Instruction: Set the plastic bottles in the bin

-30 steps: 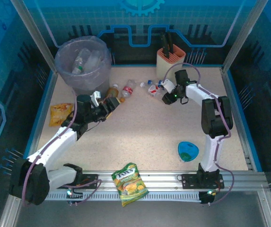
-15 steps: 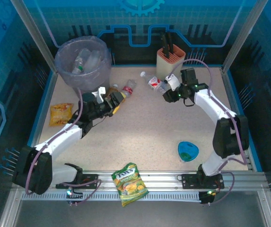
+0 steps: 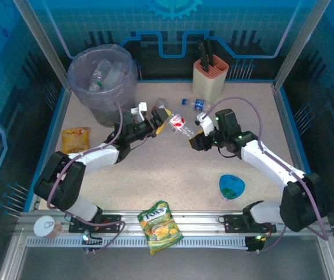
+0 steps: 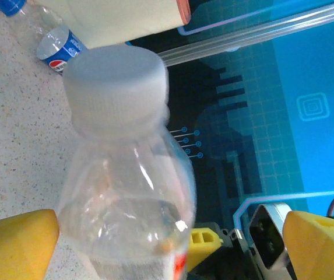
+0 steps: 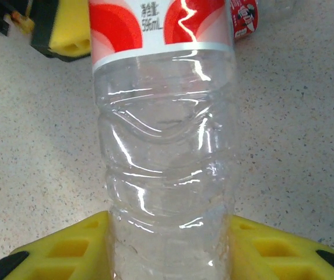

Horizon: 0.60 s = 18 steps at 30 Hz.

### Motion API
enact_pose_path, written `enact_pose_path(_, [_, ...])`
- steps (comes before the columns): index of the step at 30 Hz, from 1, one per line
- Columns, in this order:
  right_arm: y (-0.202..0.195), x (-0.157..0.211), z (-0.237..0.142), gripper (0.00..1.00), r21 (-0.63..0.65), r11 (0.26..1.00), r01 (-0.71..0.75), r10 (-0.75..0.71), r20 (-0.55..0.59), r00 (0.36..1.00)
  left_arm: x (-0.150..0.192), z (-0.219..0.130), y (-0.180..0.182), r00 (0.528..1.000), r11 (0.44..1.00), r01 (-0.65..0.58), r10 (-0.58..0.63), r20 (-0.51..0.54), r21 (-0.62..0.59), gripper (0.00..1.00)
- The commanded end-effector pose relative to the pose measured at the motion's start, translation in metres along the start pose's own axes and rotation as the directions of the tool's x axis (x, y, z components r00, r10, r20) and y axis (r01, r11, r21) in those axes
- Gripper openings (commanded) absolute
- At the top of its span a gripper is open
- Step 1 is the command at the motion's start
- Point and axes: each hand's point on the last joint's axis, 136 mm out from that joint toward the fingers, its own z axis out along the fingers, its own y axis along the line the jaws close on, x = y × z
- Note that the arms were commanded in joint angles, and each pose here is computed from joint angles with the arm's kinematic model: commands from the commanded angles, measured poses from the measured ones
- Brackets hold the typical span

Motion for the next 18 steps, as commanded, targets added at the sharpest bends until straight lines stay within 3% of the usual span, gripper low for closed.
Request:
enact_pose_path(1, [0.016, -0.005, -0.004, 0.44, -0.038, 0.999, -0.011, 0.013, 0.070, 0.997, 0.001, 0.012, -0.024, 0.998, 0.997, -0.070, 0.070, 0.003, 0.026, 0.99])
enact_pose_path(6, [0.017, 0.002, -0.005, 0.44, -0.037, 0.999, -0.039, 0.042, 0.092, 0.995, 0.006, 0.019, -0.009, 0.997, 0.997, -0.073, 0.073, -0.005, -0.027, 0.99])
enact_pose_path(18, [0.024, 0.004, -0.005, 0.44, -0.063, 0.996, -0.059, 0.065, 0.104, 0.992, 0.007, 0.027, -0.002, 0.999, 0.998, -0.051, 0.051, -0.012, -0.041, 0.62])
